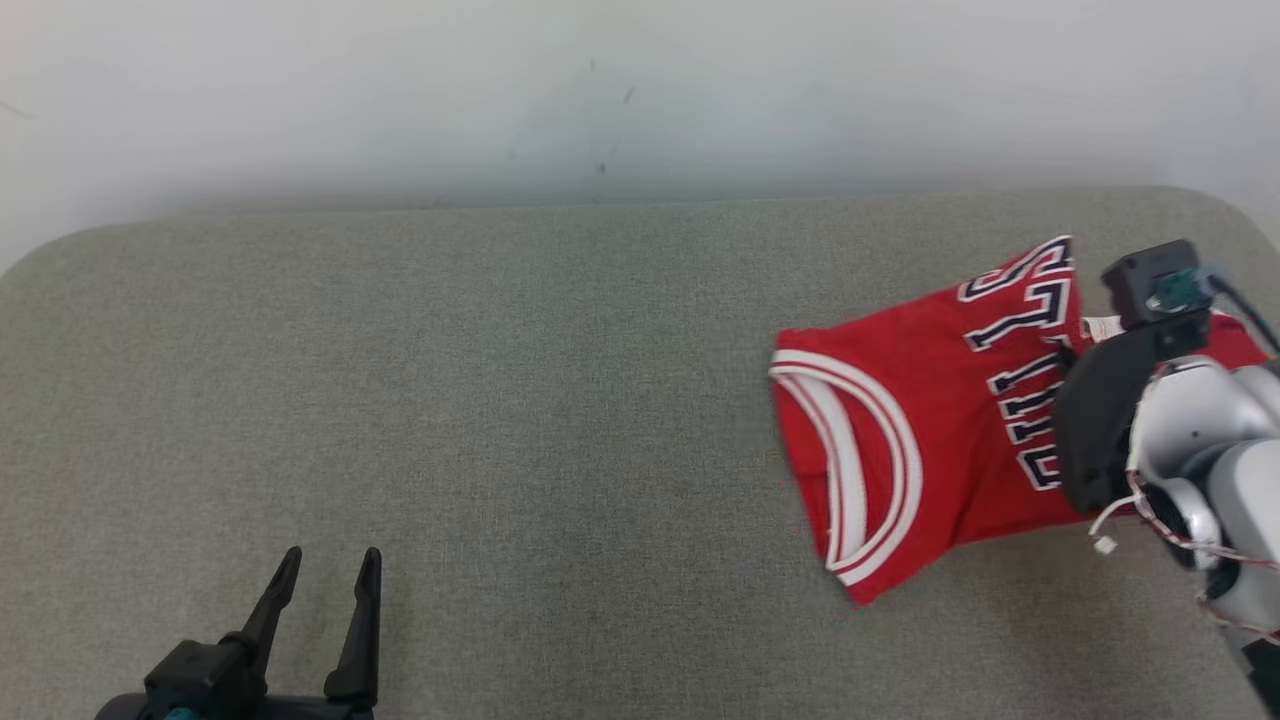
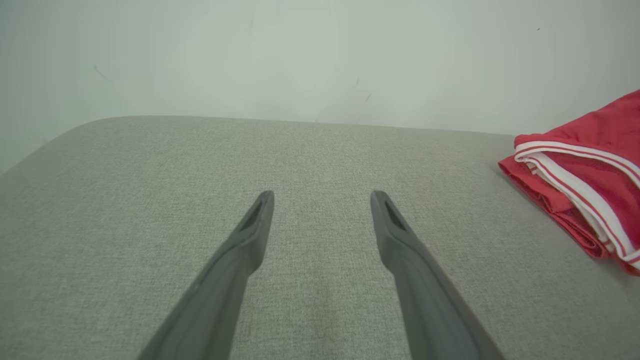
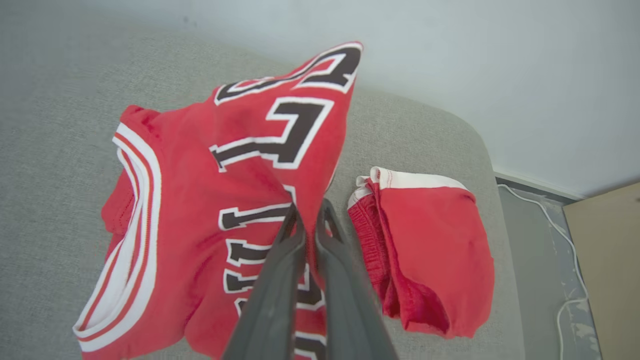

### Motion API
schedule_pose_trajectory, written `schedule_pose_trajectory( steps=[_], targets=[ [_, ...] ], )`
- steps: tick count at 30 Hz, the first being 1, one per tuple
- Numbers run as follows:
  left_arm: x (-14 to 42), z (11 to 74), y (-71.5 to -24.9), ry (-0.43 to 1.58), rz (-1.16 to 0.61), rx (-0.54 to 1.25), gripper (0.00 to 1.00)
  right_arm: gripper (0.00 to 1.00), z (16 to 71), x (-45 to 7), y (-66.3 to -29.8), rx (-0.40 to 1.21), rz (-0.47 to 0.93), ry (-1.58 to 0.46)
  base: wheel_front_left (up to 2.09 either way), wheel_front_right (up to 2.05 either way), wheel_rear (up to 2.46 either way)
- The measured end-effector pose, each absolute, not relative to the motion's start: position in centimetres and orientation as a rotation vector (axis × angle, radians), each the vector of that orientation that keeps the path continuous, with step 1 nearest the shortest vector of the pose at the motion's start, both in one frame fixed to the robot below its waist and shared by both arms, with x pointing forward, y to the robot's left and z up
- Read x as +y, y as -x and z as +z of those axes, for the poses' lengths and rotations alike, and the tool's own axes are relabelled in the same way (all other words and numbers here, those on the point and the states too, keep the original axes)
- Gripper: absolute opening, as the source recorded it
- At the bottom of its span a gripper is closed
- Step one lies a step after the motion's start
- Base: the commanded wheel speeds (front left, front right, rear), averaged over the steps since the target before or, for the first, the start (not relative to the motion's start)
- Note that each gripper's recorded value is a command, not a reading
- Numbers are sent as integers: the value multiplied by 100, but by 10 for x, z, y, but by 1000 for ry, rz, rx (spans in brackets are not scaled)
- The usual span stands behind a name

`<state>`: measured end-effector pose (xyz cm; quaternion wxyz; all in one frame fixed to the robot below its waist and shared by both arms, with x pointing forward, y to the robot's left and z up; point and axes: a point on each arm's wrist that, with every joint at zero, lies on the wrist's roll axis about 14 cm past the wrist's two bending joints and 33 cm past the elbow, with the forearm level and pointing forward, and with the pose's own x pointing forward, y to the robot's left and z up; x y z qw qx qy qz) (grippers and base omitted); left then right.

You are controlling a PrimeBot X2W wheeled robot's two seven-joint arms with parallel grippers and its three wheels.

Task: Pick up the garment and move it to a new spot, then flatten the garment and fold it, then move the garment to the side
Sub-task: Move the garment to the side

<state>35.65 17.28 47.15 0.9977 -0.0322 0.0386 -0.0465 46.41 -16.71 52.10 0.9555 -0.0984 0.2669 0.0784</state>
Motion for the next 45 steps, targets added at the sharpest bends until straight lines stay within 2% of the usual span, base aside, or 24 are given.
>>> schedule_pose_trajectory(
  steps=[10, 22, 32, 45],
  targets=[
    [173, 470, -356, 55, -106, 86, 100, 0, 530, -206, -463, 618, 66, 223, 0, 0, 0],
    [174, 468, -355, 52, -107, 95, 100, 0, 562, -216, -470, 589, 28, 252, 0, 0, 0],
    [176, 466, -355, 49, -107, 102, 100, 0, 561, -227, -472, 619, -11, 267, 0, 0, 0],
    [186, 459, -369, 22, -105, 131, 100, 0, 546, -265, -486, 649, -156, 406, 0, 0, 0]
  ],
)
